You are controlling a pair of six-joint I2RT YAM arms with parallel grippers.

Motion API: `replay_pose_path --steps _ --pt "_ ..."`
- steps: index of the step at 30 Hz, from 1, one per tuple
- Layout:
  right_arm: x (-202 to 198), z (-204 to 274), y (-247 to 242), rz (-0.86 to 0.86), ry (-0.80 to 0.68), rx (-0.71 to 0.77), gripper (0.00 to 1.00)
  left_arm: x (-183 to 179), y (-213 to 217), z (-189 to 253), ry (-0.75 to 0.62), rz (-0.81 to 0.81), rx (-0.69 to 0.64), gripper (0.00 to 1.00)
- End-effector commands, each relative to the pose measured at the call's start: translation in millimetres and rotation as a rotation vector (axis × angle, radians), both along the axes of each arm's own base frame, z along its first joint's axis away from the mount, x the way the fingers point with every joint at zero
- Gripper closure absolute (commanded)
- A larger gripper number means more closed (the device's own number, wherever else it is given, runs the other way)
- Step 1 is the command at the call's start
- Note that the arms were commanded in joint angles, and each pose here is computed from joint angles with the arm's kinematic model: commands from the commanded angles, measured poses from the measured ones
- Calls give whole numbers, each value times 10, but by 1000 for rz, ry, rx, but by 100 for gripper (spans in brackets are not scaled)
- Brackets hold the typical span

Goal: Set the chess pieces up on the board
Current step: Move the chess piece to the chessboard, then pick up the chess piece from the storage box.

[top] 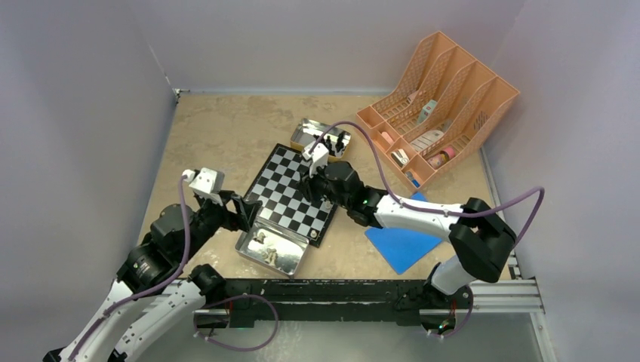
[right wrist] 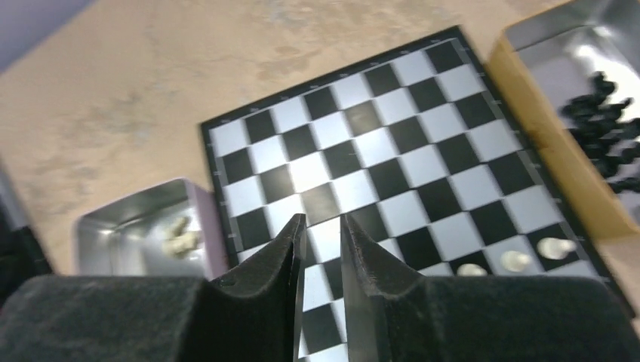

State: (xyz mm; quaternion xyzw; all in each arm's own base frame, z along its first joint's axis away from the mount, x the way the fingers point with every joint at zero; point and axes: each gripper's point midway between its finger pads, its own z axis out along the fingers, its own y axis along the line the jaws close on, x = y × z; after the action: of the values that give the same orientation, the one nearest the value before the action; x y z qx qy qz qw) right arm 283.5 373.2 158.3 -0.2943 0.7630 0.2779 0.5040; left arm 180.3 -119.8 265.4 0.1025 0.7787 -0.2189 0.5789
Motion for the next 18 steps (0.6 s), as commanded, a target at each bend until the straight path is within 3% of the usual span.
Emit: replay_pose_path --steps 1,10,18 --pt "-369 288 316 82 111 165 75 -7 108 287 -83 49 -73 23" --pt "-916 13 833 253 102 60 72 -65 234 372 -141 82 -108 23" --pt "-985 -294 1027 109 356 123 74 -105 308 407 -160 101 -123 23"
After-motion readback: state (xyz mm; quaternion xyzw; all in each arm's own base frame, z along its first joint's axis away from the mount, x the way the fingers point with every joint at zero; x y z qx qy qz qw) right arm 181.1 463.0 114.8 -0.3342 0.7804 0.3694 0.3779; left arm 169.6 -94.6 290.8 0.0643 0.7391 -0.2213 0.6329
